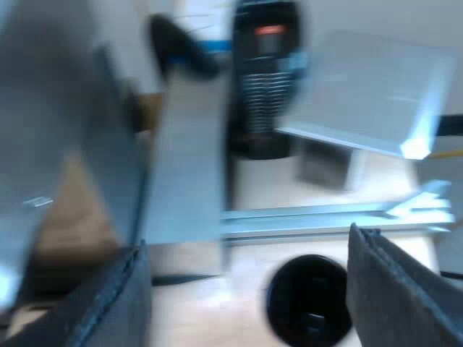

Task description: Put the handle in the coffee machine

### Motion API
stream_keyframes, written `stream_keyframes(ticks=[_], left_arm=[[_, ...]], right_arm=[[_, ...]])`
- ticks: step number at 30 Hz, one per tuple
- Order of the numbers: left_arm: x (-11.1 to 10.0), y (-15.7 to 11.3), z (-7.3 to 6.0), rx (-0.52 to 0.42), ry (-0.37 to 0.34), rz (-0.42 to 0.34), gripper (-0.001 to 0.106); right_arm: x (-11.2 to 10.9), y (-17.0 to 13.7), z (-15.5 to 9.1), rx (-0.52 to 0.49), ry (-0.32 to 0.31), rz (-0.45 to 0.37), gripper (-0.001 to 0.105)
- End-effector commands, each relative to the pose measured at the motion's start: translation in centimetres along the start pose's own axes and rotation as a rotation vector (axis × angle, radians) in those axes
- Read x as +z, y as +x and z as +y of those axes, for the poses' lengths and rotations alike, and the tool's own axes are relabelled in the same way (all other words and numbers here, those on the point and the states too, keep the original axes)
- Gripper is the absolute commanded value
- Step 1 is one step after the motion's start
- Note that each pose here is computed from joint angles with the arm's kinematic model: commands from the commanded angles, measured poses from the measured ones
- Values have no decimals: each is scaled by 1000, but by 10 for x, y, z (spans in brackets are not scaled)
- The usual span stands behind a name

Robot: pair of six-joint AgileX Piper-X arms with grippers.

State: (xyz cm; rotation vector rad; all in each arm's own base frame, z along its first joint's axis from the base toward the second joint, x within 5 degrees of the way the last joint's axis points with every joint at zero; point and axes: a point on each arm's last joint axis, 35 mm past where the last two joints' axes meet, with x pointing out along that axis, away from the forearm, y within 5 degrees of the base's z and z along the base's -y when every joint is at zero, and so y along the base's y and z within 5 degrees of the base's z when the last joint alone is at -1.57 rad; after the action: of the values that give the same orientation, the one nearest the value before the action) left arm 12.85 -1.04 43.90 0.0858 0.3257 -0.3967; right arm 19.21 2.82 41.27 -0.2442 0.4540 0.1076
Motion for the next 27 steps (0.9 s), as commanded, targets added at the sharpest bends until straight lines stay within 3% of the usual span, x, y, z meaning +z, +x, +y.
stream_keyframes(ticks=[1, 6, 10, 12, 18, 19, 27], left_arm=[[3, -12, -4, 14, -1, -43, 62], [3, -39, -16, 25, 17, -118, 62], [-2, -62, -26, 28, -65, -185, 62], [-7, -72, -30, 48, -63, -201, 62], [-37, -97, -46, 127, -105, -151, 62], [-40, -98, -47, 131, -109, -145, 62], [-95, -133, -80, 149, -72, -175, 62]], right_arm=[[-2, -16, -12, -46, 7, -7, 60], [-10, -44, -16, -81, 6, -13, 60], [-21, -72, -14, -97, 7, -85, 60], [-30, -84, -12, -103, 14, -113, 60], [-66, -115, -4, -122, 18, -198, 60], [-81, -125, -1, -129, 20, -227, 60], [-137, -156, 11, -140, 23, -275, 60]])
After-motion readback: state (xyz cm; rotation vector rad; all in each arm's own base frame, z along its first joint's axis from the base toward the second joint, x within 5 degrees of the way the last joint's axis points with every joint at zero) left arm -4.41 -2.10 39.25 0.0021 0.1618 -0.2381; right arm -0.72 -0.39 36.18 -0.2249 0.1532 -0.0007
